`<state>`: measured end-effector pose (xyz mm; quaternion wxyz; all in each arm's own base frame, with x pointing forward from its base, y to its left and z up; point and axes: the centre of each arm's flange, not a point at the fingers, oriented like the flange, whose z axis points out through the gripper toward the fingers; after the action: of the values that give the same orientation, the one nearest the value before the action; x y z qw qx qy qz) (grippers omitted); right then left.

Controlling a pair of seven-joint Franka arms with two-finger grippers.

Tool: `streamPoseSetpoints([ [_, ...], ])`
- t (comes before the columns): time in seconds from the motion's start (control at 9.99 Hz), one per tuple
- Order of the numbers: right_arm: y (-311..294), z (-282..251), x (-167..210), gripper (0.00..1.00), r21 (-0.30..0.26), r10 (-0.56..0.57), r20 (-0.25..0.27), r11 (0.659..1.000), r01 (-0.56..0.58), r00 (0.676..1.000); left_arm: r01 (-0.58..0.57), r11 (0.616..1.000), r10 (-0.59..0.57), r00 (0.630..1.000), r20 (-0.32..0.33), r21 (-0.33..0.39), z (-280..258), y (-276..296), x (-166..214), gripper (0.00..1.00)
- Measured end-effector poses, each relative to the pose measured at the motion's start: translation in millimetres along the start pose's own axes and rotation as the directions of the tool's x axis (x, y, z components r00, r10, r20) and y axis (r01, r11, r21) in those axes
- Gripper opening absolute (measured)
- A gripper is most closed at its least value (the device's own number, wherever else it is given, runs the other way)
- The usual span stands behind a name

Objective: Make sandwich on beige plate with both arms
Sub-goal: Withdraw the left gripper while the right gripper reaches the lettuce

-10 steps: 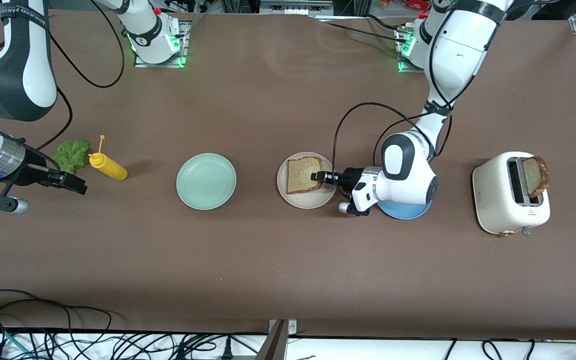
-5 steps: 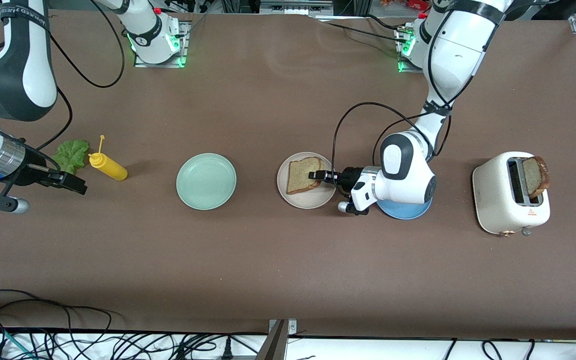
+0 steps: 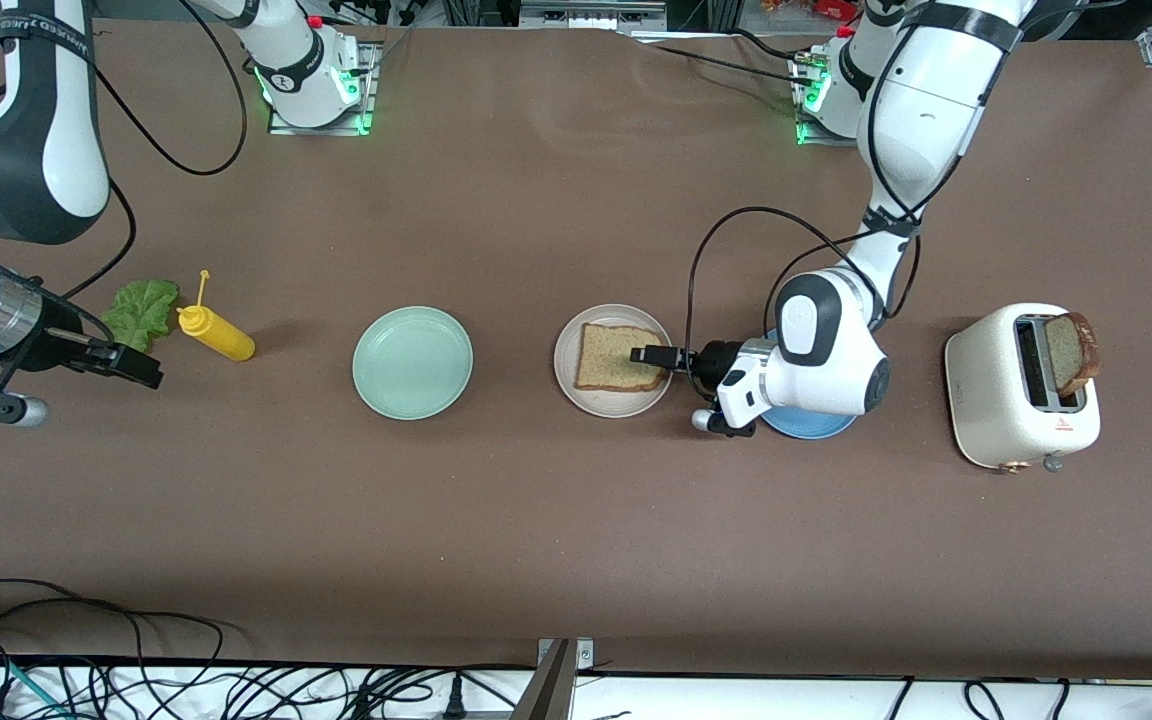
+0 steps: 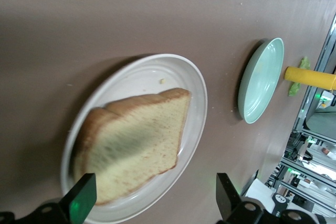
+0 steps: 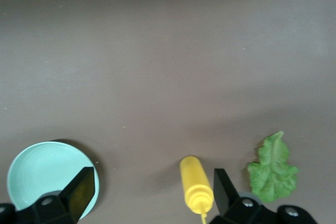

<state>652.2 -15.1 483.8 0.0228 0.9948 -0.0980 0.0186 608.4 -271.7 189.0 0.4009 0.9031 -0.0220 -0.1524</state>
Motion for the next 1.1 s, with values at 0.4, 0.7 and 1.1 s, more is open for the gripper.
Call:
streamPoseSetpoints([
  [0.4, 97, 30, 14, 1.0, -0.038, -0.103, 0.047, 0.994, 0.105, 0.994, -0.014, 0.999, 0.014, 1.0, 0.013, 0.029, -31, -12, 4, 1.0],
  [0.7, 165, 85, 23, 1.0, -0.065, -0.165, 0.096, 0.983, 0.172, 0.982, -0.033, 0.985, 0.039, 0.999, -0.032, 0.169, -95, -4, 11, 1.0],
  [1.1, 176, 166, 10, 1.0, -0.073, -0.143, 0.177, 0.985, 0.158, 0.974, 0.035, 0.888, -0.019, 0.999, -0.04, 0.458, -190, -25, -6, 1.0],
])
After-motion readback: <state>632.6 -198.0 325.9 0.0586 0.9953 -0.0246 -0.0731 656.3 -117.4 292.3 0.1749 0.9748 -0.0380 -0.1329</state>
